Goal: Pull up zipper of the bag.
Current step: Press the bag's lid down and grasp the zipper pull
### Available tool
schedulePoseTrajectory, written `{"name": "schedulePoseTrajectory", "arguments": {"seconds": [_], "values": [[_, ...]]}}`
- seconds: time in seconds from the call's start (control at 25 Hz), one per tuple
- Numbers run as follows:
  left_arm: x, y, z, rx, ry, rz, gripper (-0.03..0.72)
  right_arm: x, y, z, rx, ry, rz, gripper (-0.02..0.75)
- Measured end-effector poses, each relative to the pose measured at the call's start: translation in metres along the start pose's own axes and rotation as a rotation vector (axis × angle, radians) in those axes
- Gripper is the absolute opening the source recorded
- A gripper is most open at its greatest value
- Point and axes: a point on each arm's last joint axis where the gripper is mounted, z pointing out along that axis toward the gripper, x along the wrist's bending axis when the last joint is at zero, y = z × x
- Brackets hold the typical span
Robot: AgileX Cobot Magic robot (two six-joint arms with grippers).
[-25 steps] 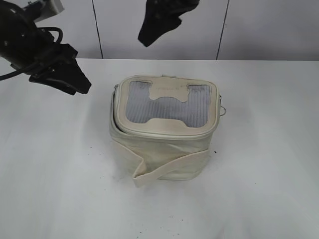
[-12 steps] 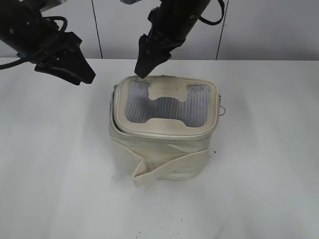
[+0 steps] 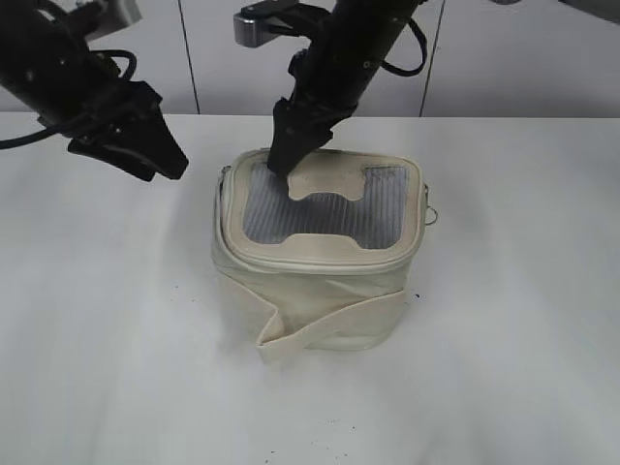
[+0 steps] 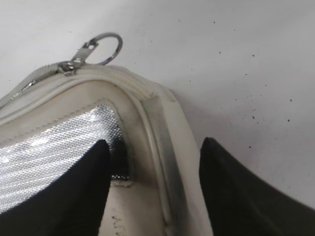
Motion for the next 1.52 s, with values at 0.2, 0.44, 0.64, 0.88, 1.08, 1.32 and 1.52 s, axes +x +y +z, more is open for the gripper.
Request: {"name": "schedulePoseTrajectory", "arguments": {"seconds": [0.2, 0.44, 0.64, 0.88, 1.08, 1.32, 1.52], "values": [[0.006, -0.001, 0.011, 0.034, 0.002, 0.068, 0.371, -0.001, -0.002, 0.008, 0.006, 0.018, 0.009, 0.368], [0.008, 0.0, 0.011, 0.026, 0.01, 0.226, 0.383, -0.001, -0.002, 0.009, 0.011, 0.027, 0.014, 0.128], [0.01, 0.001, 0.01, 0.024, 0.045, 0.332, 0.501, -0.001, -0.002, 0.009, 0.006, 0.032, 0.018, 0.067], [0.013, 0.003, -0.001, -0.003, 0.143, 0.437, 0.564, -0.001, -0.002, 0.01, 0.008, 0.034, 0.022, 0.055], [0.002, 0.008, 0.002, -0.029, 0.173, 0.573, 0.567, -0.001, -0.002, 0.01, 0.007, 0.035, 0.026, 0.052], [-0.024, 0.015, 0.016, -0.011, 0.291, 0.896, 0.567, 0.0, -0.002, 0.01, 0.006, 0.036, 0.041, 0.05], [-0.038, 0.014, 0.022, 0.036, 0.329, 1.051, 0.567, 0.0, -0.002, 0.01, 0.006, 0.036, 0.045, 0.05]]}}
